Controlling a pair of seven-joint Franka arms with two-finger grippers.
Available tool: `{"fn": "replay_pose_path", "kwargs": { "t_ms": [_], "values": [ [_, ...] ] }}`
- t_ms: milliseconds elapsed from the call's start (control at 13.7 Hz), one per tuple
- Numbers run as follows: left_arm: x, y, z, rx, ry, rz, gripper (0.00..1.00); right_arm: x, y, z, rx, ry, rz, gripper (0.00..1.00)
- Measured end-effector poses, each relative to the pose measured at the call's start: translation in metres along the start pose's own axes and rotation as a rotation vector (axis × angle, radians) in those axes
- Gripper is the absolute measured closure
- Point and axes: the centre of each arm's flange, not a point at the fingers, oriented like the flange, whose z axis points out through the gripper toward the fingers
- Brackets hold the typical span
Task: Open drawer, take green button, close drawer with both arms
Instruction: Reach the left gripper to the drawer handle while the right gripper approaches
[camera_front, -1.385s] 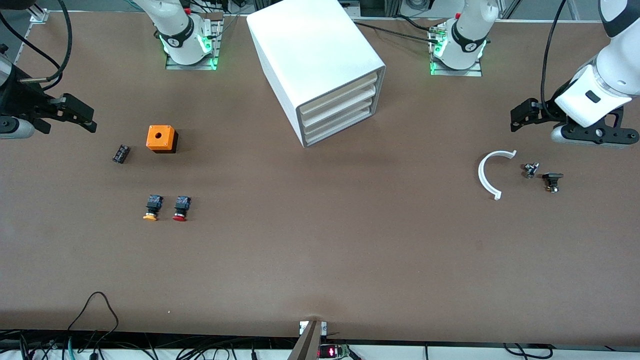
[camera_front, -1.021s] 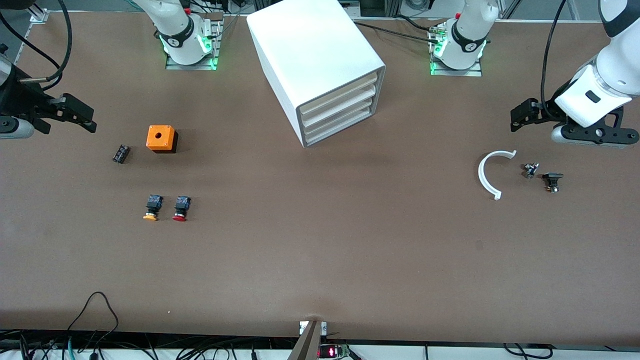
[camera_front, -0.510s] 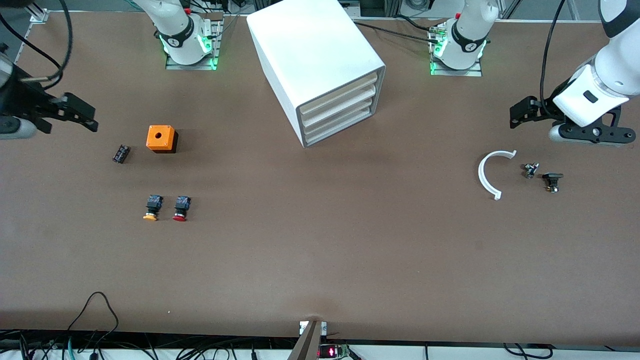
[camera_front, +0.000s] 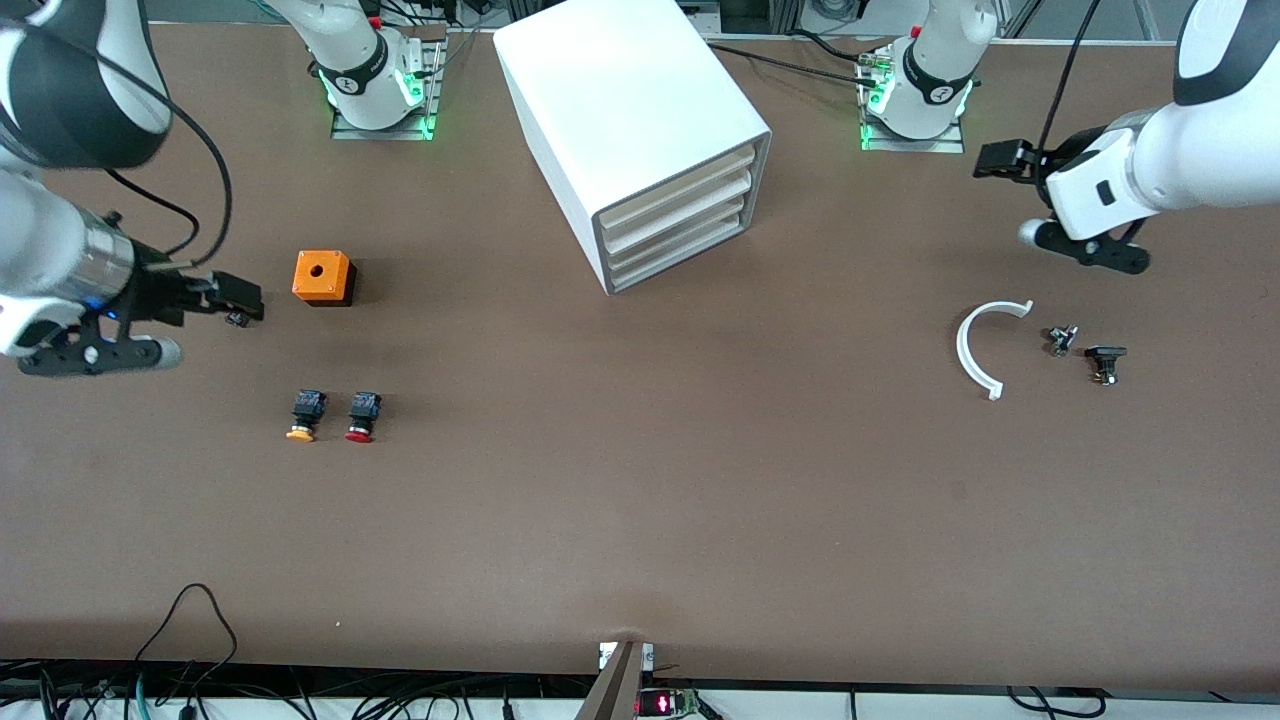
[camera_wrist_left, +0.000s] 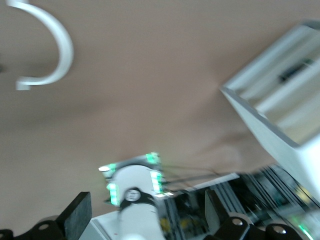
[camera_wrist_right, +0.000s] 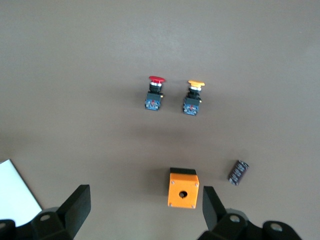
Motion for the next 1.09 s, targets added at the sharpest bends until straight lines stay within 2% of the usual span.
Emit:
{"fn": "replay_pose_path", "kwargs": {
  "t_ms": [219,438,656,802,875,948,1021,1094],
  "values": [
    [0.042,0.001,0.036,-0.215,-0.031,0.138,0.0,0.014,-0.024,0.021,0.001,0.003,-0.032,0.01],
    [0.103,-0.011,0.098,-0.433,0.086,0.272,0.0,0.016,-0.051,0.008,0.004,0.042,-0.003,0.01],
    [0.131,-0.012,0.177,-0.631,0.22,0.348,0.02,0.015,-0.096,-0.005,0.009,0.084,0.061,0.01],
    [0.137,-0.003,0.223,-0.739,0.266,0.383,0.03,0.014,-0.123,-0.008,0.014,0.093,0.107,0.01],
    [0.14,0.002,0.243,-0.782,0.292,0.401,0.06,0.014,-0.133,-0.008,0.017,0.095,0.135,0.01],
    [0.143,0.008,0.262,-0.821,0.312,0.413,0.06,0.015,-0.144,-0.007,0.02,0.096,0.172,0.01],
    [0.145,0.015,0.28,-0.851,0.326,0.421,0.14,0.015,-0.156,-0.007,0.024,0.098,0.215,0.01],
    [0.147,0.022,0.297,-0.871,0.335,0.429,0.14,0.015,-0.171,-0.006,0.028,0.1,0.256,0.01]
  ]
}}
